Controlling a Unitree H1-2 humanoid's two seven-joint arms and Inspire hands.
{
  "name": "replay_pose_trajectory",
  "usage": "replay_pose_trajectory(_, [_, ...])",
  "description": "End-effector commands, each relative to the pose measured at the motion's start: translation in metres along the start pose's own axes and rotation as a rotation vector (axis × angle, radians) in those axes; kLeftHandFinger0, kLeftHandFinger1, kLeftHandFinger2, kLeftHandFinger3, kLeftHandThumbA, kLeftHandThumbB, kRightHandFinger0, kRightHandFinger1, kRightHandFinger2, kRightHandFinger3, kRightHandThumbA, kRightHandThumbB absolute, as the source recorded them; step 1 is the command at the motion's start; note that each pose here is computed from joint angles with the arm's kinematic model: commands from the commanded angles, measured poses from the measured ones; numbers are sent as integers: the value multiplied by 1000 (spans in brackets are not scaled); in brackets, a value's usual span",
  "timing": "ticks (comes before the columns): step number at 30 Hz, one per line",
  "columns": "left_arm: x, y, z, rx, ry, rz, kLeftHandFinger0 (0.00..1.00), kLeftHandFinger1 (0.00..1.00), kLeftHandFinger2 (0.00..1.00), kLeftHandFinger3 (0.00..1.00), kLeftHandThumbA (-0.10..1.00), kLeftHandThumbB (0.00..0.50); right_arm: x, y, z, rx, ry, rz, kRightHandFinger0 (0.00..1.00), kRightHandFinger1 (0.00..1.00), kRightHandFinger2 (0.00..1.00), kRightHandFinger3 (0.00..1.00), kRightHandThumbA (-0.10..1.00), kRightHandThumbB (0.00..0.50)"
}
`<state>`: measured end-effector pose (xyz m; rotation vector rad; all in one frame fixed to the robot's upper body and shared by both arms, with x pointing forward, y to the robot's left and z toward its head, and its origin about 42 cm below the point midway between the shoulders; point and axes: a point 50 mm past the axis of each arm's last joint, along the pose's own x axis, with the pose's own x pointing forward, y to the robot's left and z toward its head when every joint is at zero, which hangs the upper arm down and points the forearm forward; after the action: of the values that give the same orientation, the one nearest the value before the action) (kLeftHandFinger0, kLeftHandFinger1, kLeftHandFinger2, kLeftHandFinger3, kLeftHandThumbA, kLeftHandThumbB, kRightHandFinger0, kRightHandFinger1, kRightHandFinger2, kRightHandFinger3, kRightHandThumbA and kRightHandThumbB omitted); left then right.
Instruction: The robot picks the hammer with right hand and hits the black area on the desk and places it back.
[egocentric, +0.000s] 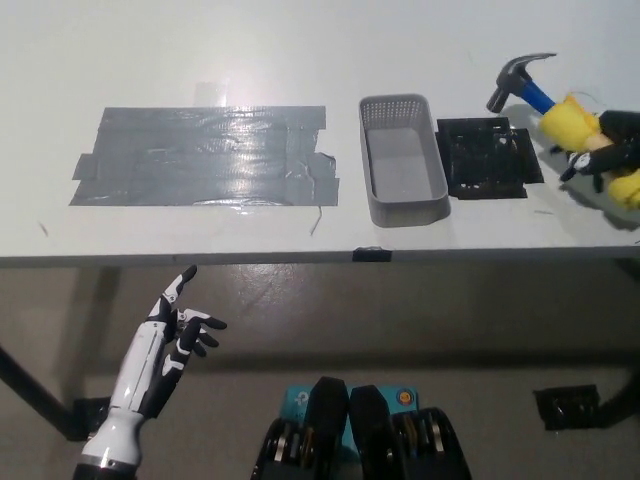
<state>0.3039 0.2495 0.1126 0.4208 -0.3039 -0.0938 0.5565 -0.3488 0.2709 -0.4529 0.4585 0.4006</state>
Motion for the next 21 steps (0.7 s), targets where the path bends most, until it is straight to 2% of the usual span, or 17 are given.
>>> replay_pose_trajectory(1, [-3,8,7,-10,-49,19,400,426,507,946,1000,0,7,4,18,400,-146,-39,1000,1000,1000,1000,327,238])
replay_pose_trajectory(3, [-4,8,7,-15,-44,20,395,425,507,928,1000,0,14,14,5,386,-144,-51,1000,1000,1000,1000,547,277])
replay_pose_trajectory(5, [-3,9,7,-18,-45,22,391,426,511,910,1000,0,20,24,-6,380,-152,-66,1000,1000,1000,1000,614,284])
replay_pose_trajectory(7, [-3,9,7,-17,-42,26,385,425,515,886,1000,6,25,33,-17,335,-170,-99,1000,1000,1000,1000,707,324])
replay_pose_trajectory(9, [-3,9,8,-20,-39,26,383,424,516,870,1000,16,29,38,-20,314,-178,-125,1000,1000,1000,1000,742,340])
replay_pose_trajectory(12, [-3,10,8,-13,-39,25,378,423,510,831,1000,24,30,39,-20,161,-187,-221,1000,1000,1000,1000,914,361])
replay_pose_trajectory(14, [-2,10,8,-13,-36,25,379,424,510,823,1000,17,28,36,-18,117,-211,-270,1000,1000,1000,1000,950,364])
replay_pose_trajectory(17, [-1,10,9,-10,-39,28,381,425,507,802,1000,16,19,21,2,-68,-285,-509,1000,1000,1000,1000,978,411])
replay_pose_trajectory(19, [-1,10,9,-7,-47,30,375,421,500,785,1000,15,12,13,12,-131,-336,-624,1000,1000,1000,1000,983,403])
replay_pose_trajectory(21, [3,11,10,-13,-53,31,390,431,505,778,1000,40,-1,-2,32,-224,-382,-790,1000,1000,1000,1000,1000,372])
